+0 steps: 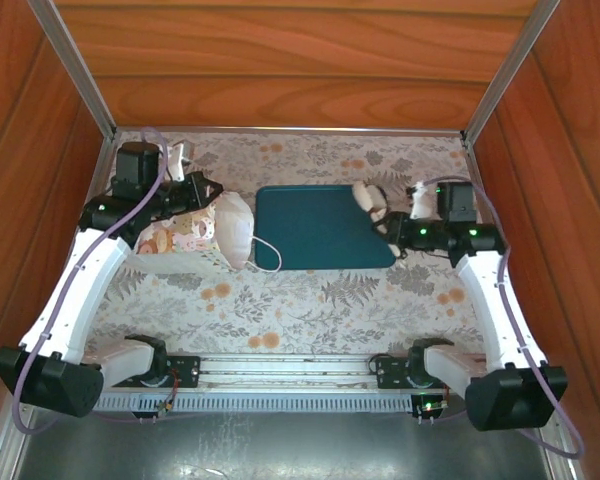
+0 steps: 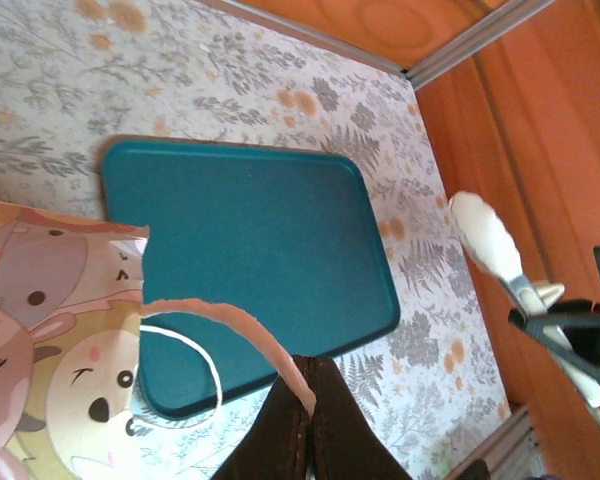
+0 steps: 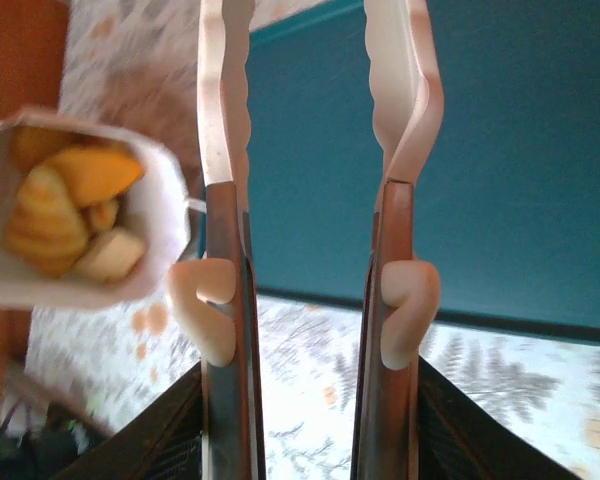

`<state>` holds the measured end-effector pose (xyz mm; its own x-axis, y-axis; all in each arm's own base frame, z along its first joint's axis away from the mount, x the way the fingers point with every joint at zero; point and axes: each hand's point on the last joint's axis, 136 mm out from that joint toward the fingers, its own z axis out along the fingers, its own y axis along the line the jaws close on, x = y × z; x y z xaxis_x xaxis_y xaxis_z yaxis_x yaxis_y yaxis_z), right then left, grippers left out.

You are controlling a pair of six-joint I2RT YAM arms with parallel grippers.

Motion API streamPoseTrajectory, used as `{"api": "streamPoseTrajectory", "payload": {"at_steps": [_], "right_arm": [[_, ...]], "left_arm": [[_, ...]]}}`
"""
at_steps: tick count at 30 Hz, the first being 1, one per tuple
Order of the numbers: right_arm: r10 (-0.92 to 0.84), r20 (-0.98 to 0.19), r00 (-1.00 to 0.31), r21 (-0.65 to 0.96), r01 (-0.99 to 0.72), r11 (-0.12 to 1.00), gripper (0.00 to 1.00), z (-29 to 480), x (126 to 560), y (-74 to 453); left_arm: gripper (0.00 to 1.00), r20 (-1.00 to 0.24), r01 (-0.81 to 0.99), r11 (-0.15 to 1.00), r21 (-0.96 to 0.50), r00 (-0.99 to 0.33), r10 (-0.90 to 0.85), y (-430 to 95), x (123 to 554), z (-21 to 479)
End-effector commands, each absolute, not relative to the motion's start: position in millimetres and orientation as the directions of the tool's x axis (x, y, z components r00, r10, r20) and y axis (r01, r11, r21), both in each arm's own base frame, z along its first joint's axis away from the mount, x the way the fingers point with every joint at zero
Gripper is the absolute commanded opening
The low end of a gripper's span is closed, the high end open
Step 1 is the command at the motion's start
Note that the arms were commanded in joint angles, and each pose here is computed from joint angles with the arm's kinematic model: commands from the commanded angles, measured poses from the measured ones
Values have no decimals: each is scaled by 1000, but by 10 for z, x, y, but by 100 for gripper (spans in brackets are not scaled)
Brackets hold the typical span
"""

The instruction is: Take the fake bread out of the paper bag

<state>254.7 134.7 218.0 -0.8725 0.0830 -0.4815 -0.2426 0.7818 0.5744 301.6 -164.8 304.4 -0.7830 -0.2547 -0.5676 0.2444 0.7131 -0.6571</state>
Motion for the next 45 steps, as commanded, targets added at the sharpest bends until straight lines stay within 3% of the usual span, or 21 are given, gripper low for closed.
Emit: {"api": "streamPoseTrajectory", "payload": {"at_steps": [1, 8, 15, 24, 29, 37, 45], "right_arm": [[-24, -517, -856, 623, -395, 675, 48, 2293, 2388, 1826], [-308, -542, -782, 573, -612, 545, 48, 2027, 2000, 2588], [-506, -513, -693, 556, -718, 419, 48, 1745, 1770, 3188], [-541, -534, -650, 544, -754, 369, 47, 1534, 1942, 3698], [-606, -519, -602, 458, -795, 398, 48, 1305, 2141, 3835], [-665, -579, -472, 350, -880, 320, 50, 1160, 2226, 4156], [-676, -629, -384, 158, -915, 372, 56, 1039, 2461, 4263]], "left_arm": [[0, -624, 253, 737, -627, -729, -281, -1558, 3013, 3160], [0, -654, 233, 770, -593, -698, -292, -1441, 2993, 3137], [0, -653, 217, 780, -587, -697, -297, -1416, 3019, 3106], [0, -587, 177, 755, -631, -745, -316, -1479, 3055, 2976], [0, -553, 158, 744, -650, -769, -320, -1513, 3076, 2905], [0, -513, 117, 735, -667, -788, -340, -1502, 3124, 2845], [0, -492, 78, 745, -662, -795, -354, -1419, 3077, 2786]]}}
